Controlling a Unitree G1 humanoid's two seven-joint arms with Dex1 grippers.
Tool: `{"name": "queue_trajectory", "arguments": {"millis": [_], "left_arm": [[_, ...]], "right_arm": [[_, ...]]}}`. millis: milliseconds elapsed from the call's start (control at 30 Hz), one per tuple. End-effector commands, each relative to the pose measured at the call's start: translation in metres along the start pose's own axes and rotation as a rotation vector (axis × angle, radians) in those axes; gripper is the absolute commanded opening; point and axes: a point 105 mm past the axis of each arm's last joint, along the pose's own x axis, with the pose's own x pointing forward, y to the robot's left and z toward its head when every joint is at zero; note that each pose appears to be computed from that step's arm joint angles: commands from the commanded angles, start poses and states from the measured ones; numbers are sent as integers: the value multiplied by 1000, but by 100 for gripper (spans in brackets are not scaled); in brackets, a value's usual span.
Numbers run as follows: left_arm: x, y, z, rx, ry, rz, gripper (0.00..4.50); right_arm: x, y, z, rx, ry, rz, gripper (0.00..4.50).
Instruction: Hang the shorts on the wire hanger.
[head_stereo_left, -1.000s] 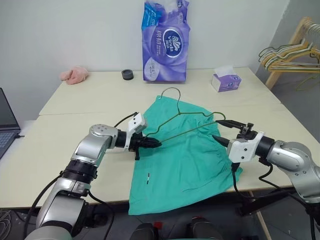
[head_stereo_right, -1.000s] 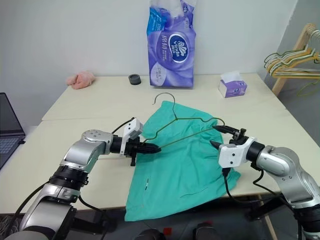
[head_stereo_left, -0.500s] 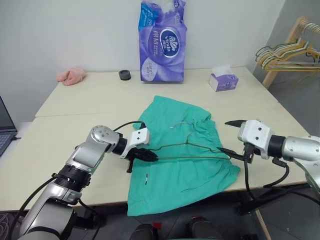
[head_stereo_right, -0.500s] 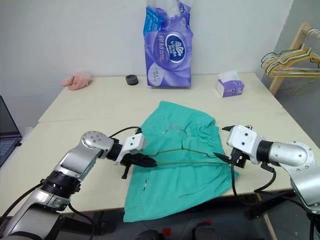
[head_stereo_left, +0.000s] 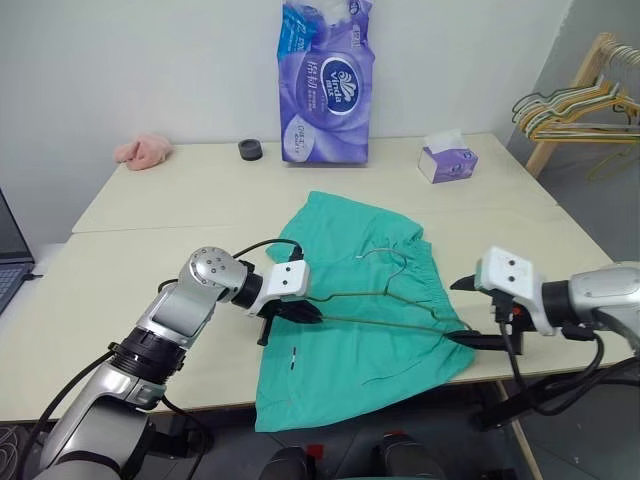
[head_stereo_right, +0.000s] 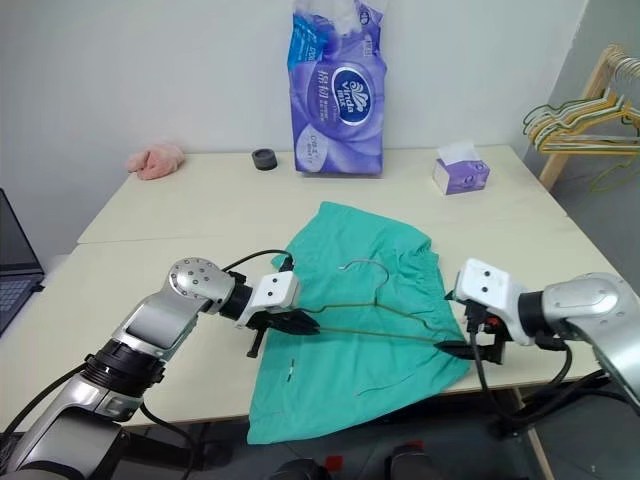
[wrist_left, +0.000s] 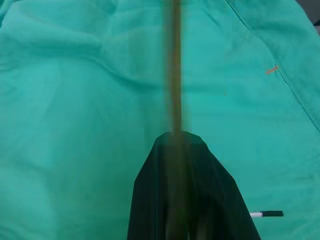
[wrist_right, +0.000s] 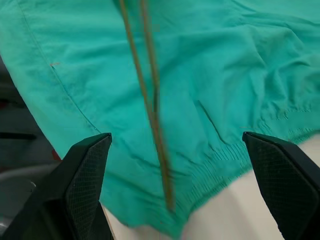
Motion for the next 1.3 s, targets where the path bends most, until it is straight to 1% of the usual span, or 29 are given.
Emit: {"name": "queue_trajectory", "arguments": {"millis": [33, 133, 267, 467, 633, 667, 800, 867, 1000, 1067, 1100, 1300], "left_arm": [[-8, 3, 6, 42, -2, 31, 0], [-7, 3, 8, 33, -13, 34, 0], [-3, 4, 12, 41, -31, 32, 0], [-2, 6, 19, 47, -55, 43, 0], [-1, 6, 22, 45, -67, 49, 0], [-1, 6, 23, 44, -69, 50, 0], [0, 4, 23, 42, -73, 51, 0], [0, 3, 24, 41, -74, 51, 0], [0, 2, 24, 41, -74, 50, 0], [0, 2, 23, 41, -73, 49, 0], [0, 2, 23, 42, -72, 51, 0], [2, 0, 23, 27, -84, 39, 0]], "right_arm": [[-18, -4, 2, 2, -10, -14, 447], [-15, 1, 5, 15, -36, -14, 447], [12, 11, 3, -4, -22, -4, 447], [38, 12, 3, -29, -7, 7, 447], [48, 7, 0, -37, 20, 10, 447], [49, 6, -2, -39, 27, 13, 409], [53, 6, -3, -42, 43, 29, 294], [54, 6, -4, -44, 49, 35, 226], [56, 6, -5, -51, 58, 42, 77], [56, 6, -4, -53, 58, 44, 15], [56, 6, -4, -55, 59, 46, 6], [57, 9, -4, -54, 58, 57, 6]]}}
